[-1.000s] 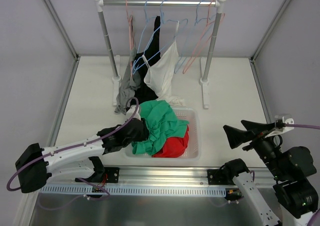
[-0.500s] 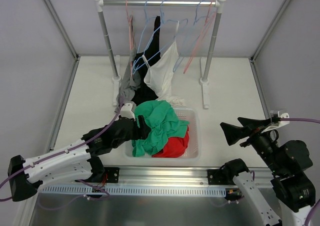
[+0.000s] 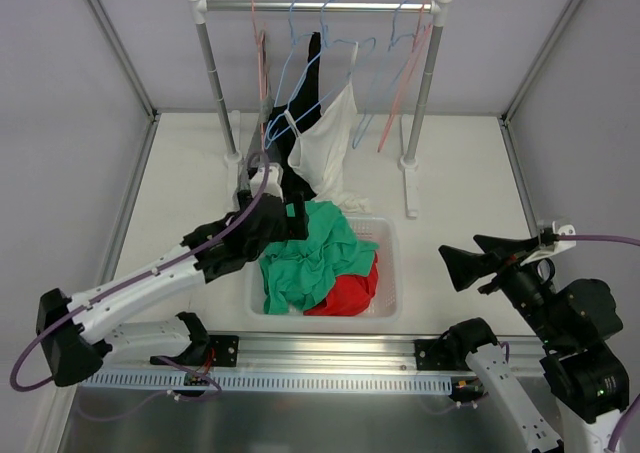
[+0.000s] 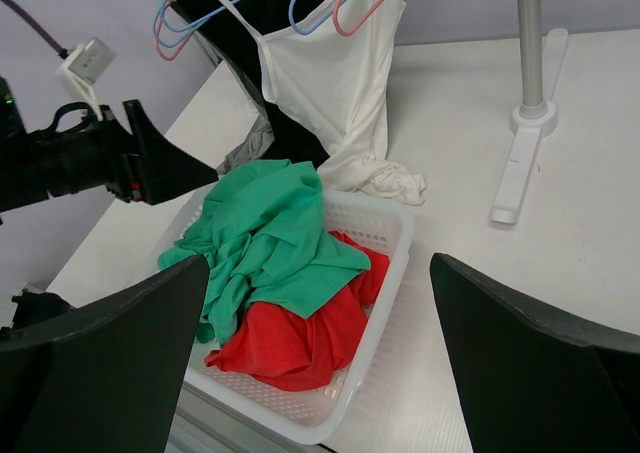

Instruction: Remove the tank top from the hanger

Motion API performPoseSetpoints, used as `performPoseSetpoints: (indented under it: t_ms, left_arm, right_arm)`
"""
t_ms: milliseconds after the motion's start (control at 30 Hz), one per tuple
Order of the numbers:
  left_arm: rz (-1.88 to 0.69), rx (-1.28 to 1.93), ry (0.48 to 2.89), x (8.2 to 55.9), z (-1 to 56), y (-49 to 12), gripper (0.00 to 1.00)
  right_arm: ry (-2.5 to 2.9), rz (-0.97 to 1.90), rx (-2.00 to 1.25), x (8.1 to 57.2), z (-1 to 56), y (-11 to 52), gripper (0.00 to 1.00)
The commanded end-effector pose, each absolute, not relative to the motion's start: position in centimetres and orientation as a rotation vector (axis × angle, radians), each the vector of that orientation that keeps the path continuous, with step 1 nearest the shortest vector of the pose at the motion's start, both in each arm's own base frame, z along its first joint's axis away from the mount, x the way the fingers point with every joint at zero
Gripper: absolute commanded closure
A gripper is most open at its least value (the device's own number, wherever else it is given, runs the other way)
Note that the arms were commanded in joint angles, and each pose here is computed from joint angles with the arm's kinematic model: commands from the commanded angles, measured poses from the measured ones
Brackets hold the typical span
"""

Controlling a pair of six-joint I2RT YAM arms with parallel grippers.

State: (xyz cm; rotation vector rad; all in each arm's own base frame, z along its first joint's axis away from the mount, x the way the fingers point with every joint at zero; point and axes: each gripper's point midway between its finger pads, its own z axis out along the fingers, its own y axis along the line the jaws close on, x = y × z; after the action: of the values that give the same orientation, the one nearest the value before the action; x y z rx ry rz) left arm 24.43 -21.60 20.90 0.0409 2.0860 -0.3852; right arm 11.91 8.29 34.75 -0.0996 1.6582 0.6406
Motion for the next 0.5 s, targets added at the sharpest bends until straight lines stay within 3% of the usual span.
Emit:
performPoseSetpoints:
  t_ms: [0,167,267,400,467]
  left_arm:
    - [-0.364,0.109,2.095,26.4,21.2,-23.3,0.13]
    - [-0.311,0.124,2.197,28.3,17.0,-25.2,0.21]
    - [-0.309,0.097,2.225,29.2,14.6,-25.6,0.32]
    - [-0.339,0.104,2.249,29.0,12.4,-26.2,0.58]
    - [-0.373,0.099,2.252,28.7,12.5,-26.4,0.81]
  right_arm:
    - [1.625,0.657,-0.114,12.5,35.8,8.8,0.01]
    - [1.607,0.657,-0.118,12.1,36.1,8.7,0.01]
    - [1.605,0.658,-0.124,12.0,36.1,8.7,0.00]
    - [1.607,0.656,-0.133,11.9,36.0,8.7,0.01]
    - [1.607,0.652,-0.135,11.9,36.0,8.7,0.01]
